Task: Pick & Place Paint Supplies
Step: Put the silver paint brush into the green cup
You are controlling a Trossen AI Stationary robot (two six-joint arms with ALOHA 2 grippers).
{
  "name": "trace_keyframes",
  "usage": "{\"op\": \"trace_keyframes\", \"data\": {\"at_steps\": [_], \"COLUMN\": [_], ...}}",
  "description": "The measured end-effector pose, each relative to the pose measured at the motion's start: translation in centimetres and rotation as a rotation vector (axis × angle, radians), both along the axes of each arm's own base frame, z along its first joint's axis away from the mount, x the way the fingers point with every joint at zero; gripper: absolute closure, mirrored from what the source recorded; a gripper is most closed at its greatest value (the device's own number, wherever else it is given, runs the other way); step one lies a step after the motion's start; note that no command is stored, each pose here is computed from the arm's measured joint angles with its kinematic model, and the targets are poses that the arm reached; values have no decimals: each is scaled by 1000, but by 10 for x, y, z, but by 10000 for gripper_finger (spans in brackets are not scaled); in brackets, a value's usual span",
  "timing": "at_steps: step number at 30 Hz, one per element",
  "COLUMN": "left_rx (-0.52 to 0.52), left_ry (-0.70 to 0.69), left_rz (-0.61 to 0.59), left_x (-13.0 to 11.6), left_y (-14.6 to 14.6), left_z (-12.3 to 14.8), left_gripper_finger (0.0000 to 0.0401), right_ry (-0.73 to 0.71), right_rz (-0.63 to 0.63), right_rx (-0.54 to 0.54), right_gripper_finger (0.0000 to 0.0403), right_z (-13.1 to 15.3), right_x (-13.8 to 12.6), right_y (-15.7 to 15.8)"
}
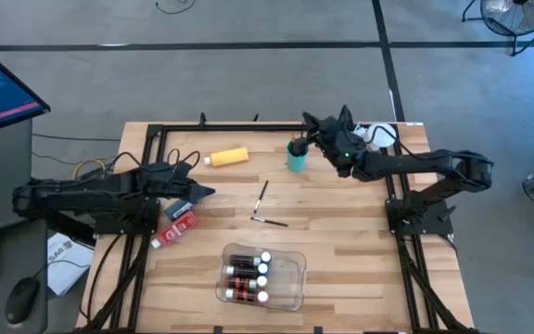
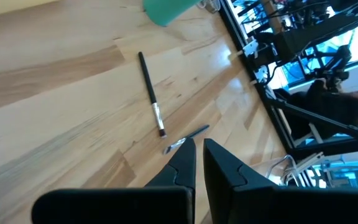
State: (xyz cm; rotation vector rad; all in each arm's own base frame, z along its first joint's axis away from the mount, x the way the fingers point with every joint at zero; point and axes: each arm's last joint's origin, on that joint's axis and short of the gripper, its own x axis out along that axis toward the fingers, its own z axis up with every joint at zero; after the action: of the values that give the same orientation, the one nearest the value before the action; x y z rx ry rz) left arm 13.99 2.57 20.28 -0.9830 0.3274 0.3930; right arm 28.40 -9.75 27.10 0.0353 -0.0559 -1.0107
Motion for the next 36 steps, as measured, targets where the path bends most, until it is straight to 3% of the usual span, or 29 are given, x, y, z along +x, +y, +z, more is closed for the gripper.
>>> {"op": "trace_keyframes", "data": {"at_steps": [23,36], "left_rx": [63,133], "left_ry": [-11,-55], "left_rz": [64,103], "left_x": [1,3], "left_y": [3,5], "left_z": [2,7], "left_gripper_finger": [400,400], "right_ry": [33,143], "right_rz": [60,74], "right_rx": [-43,3], "right_gripper_finger": [403,403], "right_z": [-12,-45], "right_x": [9,24], "right_y": [4,6]}}
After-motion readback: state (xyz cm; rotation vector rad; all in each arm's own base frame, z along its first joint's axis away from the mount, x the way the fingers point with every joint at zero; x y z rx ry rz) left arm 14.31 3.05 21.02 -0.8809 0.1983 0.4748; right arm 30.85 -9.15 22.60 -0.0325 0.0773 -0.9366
